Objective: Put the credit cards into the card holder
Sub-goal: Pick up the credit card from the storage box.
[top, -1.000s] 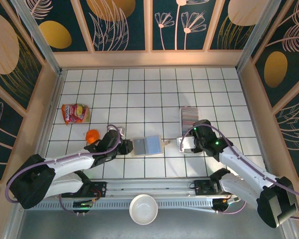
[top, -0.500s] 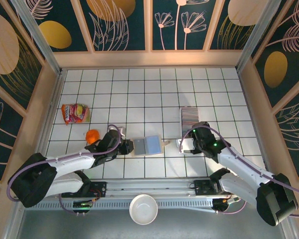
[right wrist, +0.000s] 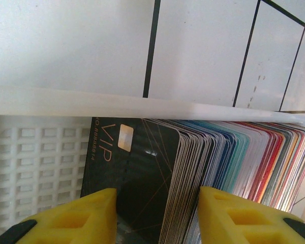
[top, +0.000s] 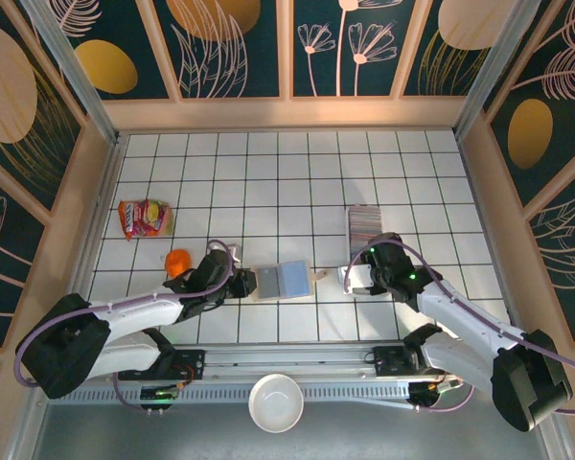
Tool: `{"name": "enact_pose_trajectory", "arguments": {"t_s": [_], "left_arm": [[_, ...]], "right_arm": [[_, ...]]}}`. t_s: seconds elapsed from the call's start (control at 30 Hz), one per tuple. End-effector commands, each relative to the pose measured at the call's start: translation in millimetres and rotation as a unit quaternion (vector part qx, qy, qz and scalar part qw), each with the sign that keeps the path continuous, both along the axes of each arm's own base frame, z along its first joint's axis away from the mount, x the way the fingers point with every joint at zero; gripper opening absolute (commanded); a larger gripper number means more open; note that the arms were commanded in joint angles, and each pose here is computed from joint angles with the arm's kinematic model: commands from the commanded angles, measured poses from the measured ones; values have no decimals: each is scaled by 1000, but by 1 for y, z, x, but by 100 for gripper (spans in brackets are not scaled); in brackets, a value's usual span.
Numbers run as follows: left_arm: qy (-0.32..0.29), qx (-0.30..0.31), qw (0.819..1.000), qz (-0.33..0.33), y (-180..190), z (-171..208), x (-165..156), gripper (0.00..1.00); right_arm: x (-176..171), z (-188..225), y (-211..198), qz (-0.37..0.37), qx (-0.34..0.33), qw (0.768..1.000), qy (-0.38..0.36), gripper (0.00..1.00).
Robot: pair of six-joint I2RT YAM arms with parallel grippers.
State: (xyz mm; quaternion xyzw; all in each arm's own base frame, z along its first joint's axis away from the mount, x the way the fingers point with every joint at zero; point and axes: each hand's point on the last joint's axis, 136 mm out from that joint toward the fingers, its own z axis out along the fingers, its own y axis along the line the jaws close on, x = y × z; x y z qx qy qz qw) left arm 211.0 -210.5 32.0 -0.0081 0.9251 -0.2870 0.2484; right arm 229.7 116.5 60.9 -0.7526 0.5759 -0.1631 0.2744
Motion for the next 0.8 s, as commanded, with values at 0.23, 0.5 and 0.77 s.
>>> {"name": "enact_pose_trajectory", "arguments": {"t_s": [0.23,0.5,0.77], "left_arm": [[-3,-9,1000,-7,-3,4,-1,24],[-2,-14,1000,-7,-4,4,-1,22],[3,-15,1000,-9,-5,2,-2,21]], "right_arm": [[14,23,-7,-18,-10,999,-39,28],[14,29,-9,-23,-10,999,-43,25],[17,36,-11,-29,-8,998,-51,23]]}}
